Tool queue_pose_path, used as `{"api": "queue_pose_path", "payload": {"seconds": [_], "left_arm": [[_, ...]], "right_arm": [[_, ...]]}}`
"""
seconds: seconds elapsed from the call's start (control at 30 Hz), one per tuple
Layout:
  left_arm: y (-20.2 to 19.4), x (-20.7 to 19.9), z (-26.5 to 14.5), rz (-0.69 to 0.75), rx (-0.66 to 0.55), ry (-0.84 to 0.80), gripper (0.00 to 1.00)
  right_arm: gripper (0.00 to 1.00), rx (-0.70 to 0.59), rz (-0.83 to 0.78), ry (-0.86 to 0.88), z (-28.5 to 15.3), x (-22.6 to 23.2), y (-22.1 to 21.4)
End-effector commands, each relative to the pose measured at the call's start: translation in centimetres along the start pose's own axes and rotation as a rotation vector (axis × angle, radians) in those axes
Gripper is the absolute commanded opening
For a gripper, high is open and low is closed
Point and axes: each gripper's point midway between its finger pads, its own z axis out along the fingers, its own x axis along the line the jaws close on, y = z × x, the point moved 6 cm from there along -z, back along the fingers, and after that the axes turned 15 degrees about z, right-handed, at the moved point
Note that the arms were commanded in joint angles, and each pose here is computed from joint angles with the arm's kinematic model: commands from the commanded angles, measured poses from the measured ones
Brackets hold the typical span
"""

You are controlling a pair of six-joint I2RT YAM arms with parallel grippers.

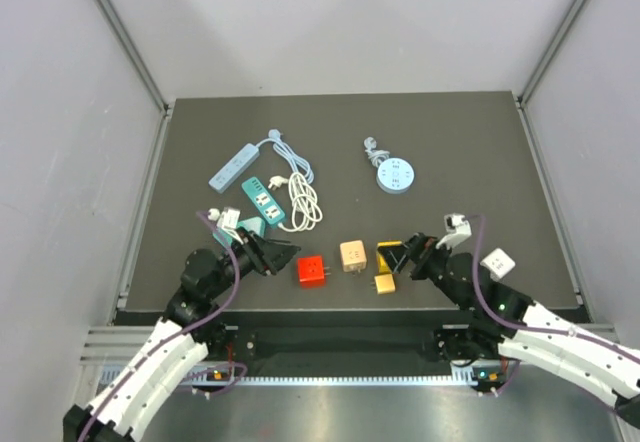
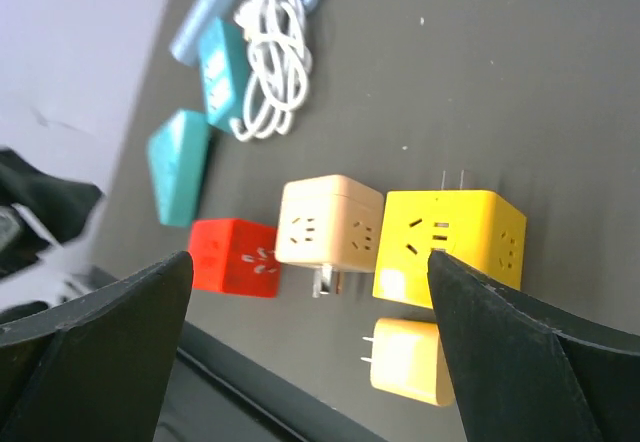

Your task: Pull the plug off the socket

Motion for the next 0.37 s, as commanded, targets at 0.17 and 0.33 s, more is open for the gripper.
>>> {"api": "queue_pose_path", "payload": {"seconds": [0.17, 0.33], "left_arm": [[-1.2, -1.6, -2.3, -0.156, -0.166, -0.203, 0.71], [-1.6, -3.1, -3.0, -0.227, -0.189, -0.387, 0.72]], "right_arm": [[1.0, -0.161, 0.285, 0.188, -2.2, -1.4, 1.0], [0.99, -0.098, 0.288, 0.112, -1.4, -2.3, -0.3]]}}
